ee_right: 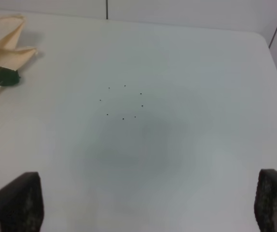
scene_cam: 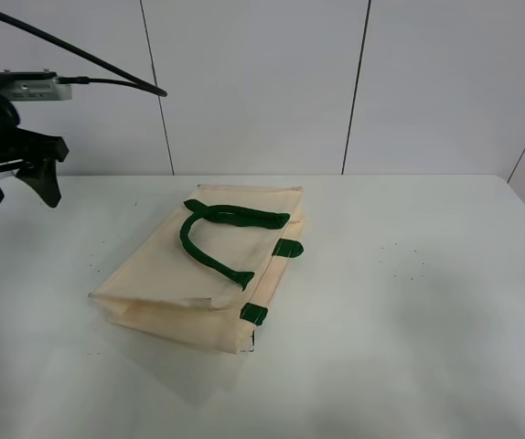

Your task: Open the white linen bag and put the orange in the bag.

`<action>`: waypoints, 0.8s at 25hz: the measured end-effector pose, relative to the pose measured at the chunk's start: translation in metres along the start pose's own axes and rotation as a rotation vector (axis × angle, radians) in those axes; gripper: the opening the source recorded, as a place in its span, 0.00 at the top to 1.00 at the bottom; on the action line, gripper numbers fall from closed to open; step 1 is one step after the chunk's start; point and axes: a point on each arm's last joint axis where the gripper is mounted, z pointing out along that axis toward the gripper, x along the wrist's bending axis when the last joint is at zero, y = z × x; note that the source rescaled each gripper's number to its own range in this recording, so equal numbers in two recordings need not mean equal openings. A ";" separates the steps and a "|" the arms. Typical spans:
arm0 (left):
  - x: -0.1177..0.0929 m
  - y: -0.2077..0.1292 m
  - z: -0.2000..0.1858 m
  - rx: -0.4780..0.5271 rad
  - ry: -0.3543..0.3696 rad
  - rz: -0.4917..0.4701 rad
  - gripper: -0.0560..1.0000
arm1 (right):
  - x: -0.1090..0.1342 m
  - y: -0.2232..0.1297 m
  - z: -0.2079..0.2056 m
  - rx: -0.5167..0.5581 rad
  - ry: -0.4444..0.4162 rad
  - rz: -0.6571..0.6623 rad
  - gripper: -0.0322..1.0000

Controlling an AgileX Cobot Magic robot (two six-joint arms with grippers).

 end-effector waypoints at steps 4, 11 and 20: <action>0.004 -0.064 -0.025 -0.047 -0.002 0.003 0.09 | 0.000 0.000 0.000 0.000 0.000 0.000 0.00; 0.010 -0.176 -0.021 -0.151 -0.005 0.036 0.09 | 0.000 0.000 0.000 0.000 0.000 0.000 0.00; 0.012 -0.268 0.003 -0.436 -0.023 0.031 0.09 | 0.000 0.000 0.000 0.000 0.000 0.000 0.00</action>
